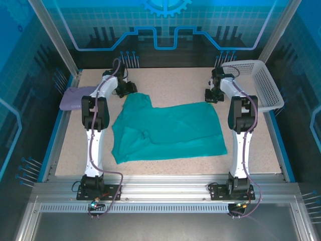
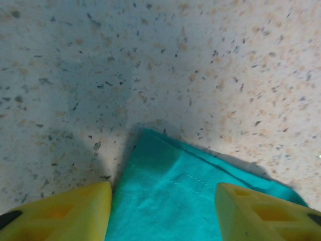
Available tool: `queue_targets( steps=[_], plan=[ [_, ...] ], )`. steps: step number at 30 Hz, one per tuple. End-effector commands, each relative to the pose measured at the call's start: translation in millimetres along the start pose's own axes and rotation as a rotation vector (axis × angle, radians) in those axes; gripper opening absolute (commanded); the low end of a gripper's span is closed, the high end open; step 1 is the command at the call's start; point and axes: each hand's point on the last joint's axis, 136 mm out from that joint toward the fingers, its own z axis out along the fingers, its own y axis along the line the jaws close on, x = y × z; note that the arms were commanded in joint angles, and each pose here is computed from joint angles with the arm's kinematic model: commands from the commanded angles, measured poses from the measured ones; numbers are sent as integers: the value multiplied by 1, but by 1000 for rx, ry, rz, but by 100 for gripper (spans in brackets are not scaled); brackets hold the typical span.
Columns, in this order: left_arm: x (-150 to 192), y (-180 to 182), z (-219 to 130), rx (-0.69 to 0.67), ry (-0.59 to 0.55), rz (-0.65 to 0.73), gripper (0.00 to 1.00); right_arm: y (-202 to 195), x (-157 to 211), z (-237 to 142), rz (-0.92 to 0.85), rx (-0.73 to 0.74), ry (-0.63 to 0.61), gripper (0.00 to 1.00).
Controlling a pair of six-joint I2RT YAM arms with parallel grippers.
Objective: Fold the inside-out t-shirt
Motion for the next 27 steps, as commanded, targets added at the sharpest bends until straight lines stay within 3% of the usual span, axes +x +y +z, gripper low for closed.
queue_targets(
  steps=[1, 7, 12, 19, 27],
  plan=[
    [12, 2, 3, 1, 82, 12, 51, -3, 5, 0, 1, -30, 17, 8],
    [12, 2, 15, 40, 134, -11, 33, -2, 9, 6, 2, -34, 25, 8],
    [11, 6, 17, 66, 150, -45, 25, -4, 7, 3, -2, -28, 19, 8],
    [-1, 4, 8, 67, 99, -20, 2, -5, -4, -8, -5, -26, -10, 8],
    [-25, -13, -43, 110, -71, 57, 0, -8, -19, -40, -49, 0, -101, 7]
  ],
)
